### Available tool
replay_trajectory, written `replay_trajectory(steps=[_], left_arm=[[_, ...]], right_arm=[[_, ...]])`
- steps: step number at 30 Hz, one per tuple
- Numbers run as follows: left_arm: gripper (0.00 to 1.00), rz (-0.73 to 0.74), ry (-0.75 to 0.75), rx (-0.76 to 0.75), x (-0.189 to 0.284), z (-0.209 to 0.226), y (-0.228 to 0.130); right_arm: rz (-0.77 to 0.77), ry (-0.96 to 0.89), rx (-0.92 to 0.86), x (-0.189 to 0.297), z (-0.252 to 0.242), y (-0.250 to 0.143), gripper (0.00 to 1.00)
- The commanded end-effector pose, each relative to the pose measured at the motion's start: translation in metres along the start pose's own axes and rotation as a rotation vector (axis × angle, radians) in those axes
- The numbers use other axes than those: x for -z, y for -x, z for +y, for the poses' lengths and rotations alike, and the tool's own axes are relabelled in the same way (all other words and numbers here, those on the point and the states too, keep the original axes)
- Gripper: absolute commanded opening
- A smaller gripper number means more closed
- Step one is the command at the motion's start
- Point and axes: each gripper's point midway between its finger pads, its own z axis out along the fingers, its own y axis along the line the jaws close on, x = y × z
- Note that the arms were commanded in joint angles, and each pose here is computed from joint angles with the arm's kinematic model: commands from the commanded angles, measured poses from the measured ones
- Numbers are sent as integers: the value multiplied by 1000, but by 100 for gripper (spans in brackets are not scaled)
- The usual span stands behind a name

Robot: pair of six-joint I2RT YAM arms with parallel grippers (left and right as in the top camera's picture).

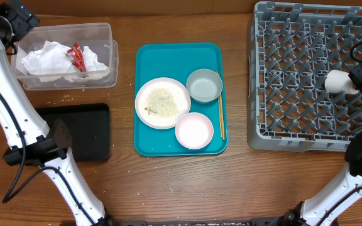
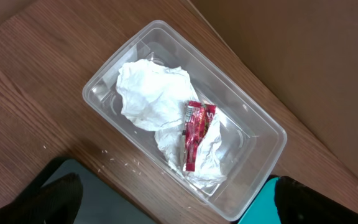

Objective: Sort waste into correct bins and load items into the dishwasher
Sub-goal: 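Open the right gripper and lift it away from the cup, then move the right gripper to the small white bowl on the tray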

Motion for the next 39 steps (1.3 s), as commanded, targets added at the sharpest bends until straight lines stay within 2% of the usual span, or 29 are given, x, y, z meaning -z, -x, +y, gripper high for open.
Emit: replay_trajectory(steps=[1, 7, 19, 25, 29, 30, 31, 35, 36, 39], left_arm=[[100, -7, 7, -19, 2, 3, 2], [100, -7, 6, -19, 2, 3, 2], [100, -7, 7, -19, 2, 3, 2], [100, -7, 7, -19, 2, 3, 2], [100, -7, 7, -19, 2, 3, 2], [100, -7, 7, -19, 2, 3, 2], [100, -7, 7, -19, 2, 3, 2], [100, -7, 7, -19, 2, 3, 2], [100, -7, 6, -19, 2, 3, 2], [100, -7, 7, -19, 2, 3, 2]], right_arm=[[10, 81, 59, 4, 19, -3, 4], [30, 156, 112, 6, 43, -13, 4], [30, 177, 193, -7, 80, -38, 4], [-39, 220, 201, 42, 87, -29, 4], [-75, 334, 271, 88, 108, -42, 9], [-70, 389, 323, 100, 120, -52, 12], [-53, 472, 409, 115, 141, -72, 25], [-15, 583, 618, 131, 187, -125, 61], [-13, 600, 687, 133, 202, -143, 68], [-17, 637, 822, 138, 235, -186, 81]])
